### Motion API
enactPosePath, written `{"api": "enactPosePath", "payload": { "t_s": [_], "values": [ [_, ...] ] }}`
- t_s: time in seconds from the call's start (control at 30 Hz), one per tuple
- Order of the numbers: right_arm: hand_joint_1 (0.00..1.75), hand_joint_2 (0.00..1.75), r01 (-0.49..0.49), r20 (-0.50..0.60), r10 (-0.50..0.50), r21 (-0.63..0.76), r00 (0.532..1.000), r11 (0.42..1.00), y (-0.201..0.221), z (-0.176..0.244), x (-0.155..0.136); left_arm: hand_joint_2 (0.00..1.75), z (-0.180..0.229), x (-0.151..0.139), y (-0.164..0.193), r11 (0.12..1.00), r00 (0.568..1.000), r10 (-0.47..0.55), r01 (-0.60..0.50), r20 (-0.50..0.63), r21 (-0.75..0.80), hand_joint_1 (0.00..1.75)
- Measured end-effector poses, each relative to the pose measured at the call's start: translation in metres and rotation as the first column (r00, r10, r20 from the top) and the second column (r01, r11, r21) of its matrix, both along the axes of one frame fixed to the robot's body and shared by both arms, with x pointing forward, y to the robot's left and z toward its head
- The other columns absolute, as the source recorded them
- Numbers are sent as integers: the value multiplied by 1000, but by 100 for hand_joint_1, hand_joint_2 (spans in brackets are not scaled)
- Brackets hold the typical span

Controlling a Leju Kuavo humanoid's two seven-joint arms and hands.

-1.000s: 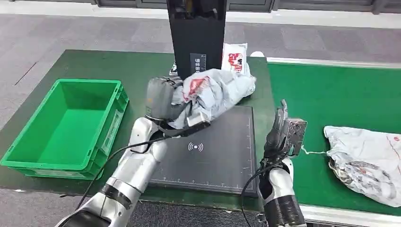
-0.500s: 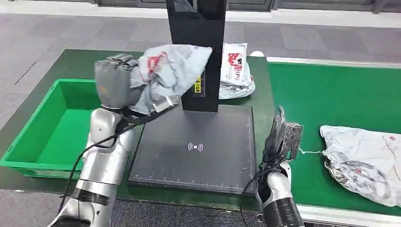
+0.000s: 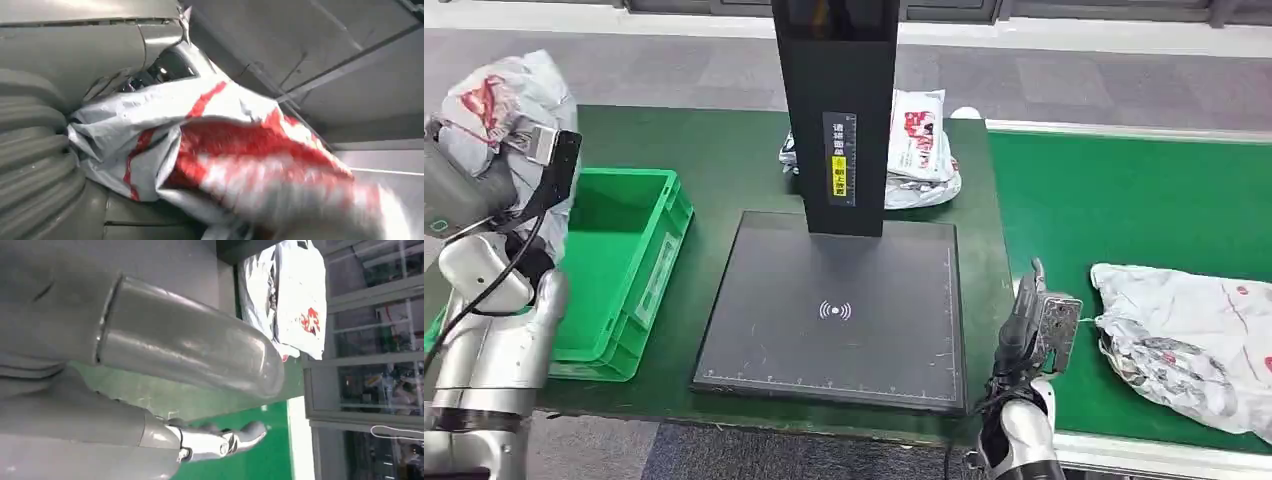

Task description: Moved the parcel from conveyor to table for the left to box.

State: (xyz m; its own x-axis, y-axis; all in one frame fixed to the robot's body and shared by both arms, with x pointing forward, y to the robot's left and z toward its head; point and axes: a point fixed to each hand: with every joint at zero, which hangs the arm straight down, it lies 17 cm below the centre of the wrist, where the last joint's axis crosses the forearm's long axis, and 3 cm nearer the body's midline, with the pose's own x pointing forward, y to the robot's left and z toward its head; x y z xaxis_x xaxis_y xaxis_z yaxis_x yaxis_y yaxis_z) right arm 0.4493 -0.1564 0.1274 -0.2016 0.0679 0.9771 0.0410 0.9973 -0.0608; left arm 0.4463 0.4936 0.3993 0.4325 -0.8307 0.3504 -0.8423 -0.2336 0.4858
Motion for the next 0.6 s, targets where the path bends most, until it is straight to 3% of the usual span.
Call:
{"api": "enactPosePath", "payload": {
  "t_s": [0.2, 0.23, 0.27, 0.37, 0.43, 0.53, 0.6],
  "values": [
    [0, 0, -1, 5, 1, -6, 1000, 1000, -2, 2, -5, 175, -22, 18, 1, 993, 992, 11, 3, -124, 116, 175],
    [0, 0, -7, 1, 7, -9, 1000, 1000, -1, 0, -7, 175, -30, 19, 4, 993, 989, 17, 1, -146, 122, 35],
    [0, 0, -12, -3, 12, -9, 1000, 1000, 0, -1, -9, 0, -38, 21, 6, 992, 985, 22, -1, -170, 124, 0],
    [0, 0, -15, -8, 15, -8, 1000, 1000, 0, -3, -13, 0, -79, 37, 10, 992, 957, 33, 5, -290, 130, 0],
    [0, 0, -22, -6, 22, -4, 1000, 1000, 0, -2, -16, 0, -130, 58, 6, 990, 890, 19, 46, -456, 131, 0],
    [0, 0, -29, -5, 29, -2, 1000, 1000, 1, -1, -17, 0, -173, 65, 5, 994, 838, 9, 49, -546, 93, 0],
    [0, 0, -36, -7, 36, -5, 999, 999, 0, -2, -17, 0, -196, 79, -7, 992, 796, -51, 112, -604, 65, 0]
  ]
}}
